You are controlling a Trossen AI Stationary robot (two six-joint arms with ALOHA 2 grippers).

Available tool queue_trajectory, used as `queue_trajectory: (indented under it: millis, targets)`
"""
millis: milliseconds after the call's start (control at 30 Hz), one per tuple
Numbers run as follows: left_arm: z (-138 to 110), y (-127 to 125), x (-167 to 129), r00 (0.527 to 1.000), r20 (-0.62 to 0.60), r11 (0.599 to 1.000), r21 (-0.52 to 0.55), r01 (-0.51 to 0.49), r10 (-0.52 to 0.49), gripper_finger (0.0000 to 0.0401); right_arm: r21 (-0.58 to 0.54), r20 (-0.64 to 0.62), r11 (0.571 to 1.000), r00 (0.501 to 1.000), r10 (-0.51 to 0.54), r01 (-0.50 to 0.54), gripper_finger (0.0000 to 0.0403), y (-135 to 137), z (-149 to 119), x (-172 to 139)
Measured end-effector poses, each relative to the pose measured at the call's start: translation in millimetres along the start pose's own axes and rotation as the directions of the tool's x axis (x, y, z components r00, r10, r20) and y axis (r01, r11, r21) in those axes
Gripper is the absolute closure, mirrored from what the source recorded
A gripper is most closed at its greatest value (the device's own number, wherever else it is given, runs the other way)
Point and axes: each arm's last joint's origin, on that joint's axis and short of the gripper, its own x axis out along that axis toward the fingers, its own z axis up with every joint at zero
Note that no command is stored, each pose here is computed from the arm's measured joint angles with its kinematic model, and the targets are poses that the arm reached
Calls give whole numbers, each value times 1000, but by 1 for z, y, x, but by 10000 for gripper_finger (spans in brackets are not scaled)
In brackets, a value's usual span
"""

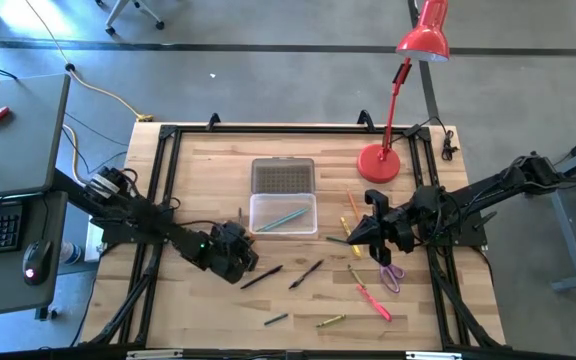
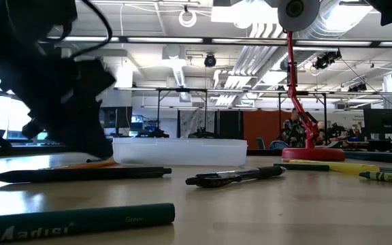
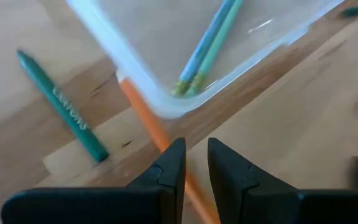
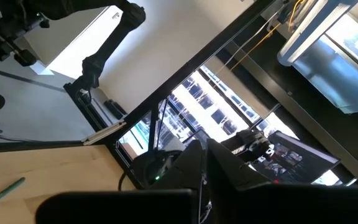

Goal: Pick & place school supplies into a supply box
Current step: Put the bottom orange pencil into the supply box

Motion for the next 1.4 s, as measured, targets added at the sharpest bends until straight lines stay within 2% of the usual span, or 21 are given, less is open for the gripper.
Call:
queue_trajectory:
  millis: [333, 600, 933, 1133, 1267, 1400]
  targets:
    - [-8, 1, 8, 1000, 0, 999, -45, -28, 28, 304, 0, 0, 1000, 1000, 0, 0, 402, 0, 0, 0]
    - [-9, 2, 8, 998, -63, 999, -38, -29, 26, 304, 0, 0, 1000, 1000, 0, 0, 402, 0, 0, 0]
    - [-4, 6, -6, 963, -254, 995, 50, -84, 94, 304, 0, 0, 1000, 1000, 0, 0, 402, 0, 0, 0]
    - [7, -1, -21, 919, -337, 966, 221, -133, 203, 304, 0, 0, 1000, 1000, 0, 0, 402, 0, 0, 0]
    - [6, 0, -21, 913, -346, 963, 229, -144, 219, 304, 1, -1, 1000, 1000, 1, -1, 402, 0, 0, 0]
    - [-5, -1, -20, 930, -282, 962, 207, -179, 234, 304, 11, -1, 1000, 1000, 1, -1, 402, 0, 0, 0]
